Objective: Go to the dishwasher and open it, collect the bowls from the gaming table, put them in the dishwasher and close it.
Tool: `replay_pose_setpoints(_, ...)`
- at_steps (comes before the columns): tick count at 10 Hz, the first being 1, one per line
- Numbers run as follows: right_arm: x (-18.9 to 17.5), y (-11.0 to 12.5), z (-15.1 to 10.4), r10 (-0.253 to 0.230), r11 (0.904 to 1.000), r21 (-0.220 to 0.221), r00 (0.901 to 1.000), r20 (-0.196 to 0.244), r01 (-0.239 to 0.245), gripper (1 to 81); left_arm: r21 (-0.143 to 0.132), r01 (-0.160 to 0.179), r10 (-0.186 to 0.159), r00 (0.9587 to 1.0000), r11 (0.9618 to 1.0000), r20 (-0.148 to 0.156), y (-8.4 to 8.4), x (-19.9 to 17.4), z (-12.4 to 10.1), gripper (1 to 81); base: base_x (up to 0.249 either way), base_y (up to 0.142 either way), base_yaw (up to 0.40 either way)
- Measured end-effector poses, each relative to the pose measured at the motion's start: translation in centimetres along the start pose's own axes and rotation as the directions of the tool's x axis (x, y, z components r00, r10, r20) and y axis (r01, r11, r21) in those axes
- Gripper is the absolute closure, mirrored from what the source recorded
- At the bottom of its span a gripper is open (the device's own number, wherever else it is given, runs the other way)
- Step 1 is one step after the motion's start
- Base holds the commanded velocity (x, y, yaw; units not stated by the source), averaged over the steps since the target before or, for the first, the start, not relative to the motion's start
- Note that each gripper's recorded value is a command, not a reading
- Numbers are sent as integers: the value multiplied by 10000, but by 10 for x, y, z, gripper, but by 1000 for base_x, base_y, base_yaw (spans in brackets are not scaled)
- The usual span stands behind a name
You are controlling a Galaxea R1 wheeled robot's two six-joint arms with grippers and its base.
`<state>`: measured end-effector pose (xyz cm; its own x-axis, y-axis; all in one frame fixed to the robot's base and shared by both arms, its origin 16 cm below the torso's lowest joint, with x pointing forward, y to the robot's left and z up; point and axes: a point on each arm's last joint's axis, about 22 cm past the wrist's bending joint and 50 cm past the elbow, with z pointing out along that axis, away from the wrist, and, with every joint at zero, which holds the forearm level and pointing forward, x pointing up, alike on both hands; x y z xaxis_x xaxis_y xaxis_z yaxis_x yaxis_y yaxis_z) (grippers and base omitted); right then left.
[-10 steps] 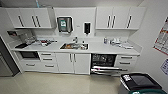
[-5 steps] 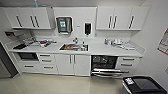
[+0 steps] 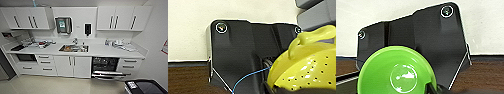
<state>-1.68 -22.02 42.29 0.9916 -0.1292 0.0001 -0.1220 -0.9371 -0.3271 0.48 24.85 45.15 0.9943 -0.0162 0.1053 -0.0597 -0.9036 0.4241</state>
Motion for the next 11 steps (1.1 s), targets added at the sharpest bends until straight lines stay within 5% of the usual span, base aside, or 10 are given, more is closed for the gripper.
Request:
replay_pose_setpoints(8, 4, -5, 1, -14, 10000, 58, 10000, -43, 14, 811, -13, 1, -1, 10000, 10000, -3, 1, 0, 0, 811, 134, 0, 0)
replay_pose_setpoints(11, 2, -7, 2, -7, 10000, 90, 10000, -26, 8, 811, 49, -4, 4, 10000, 10000, 25, -2, -1, -1, 811, 134, -73, 0)
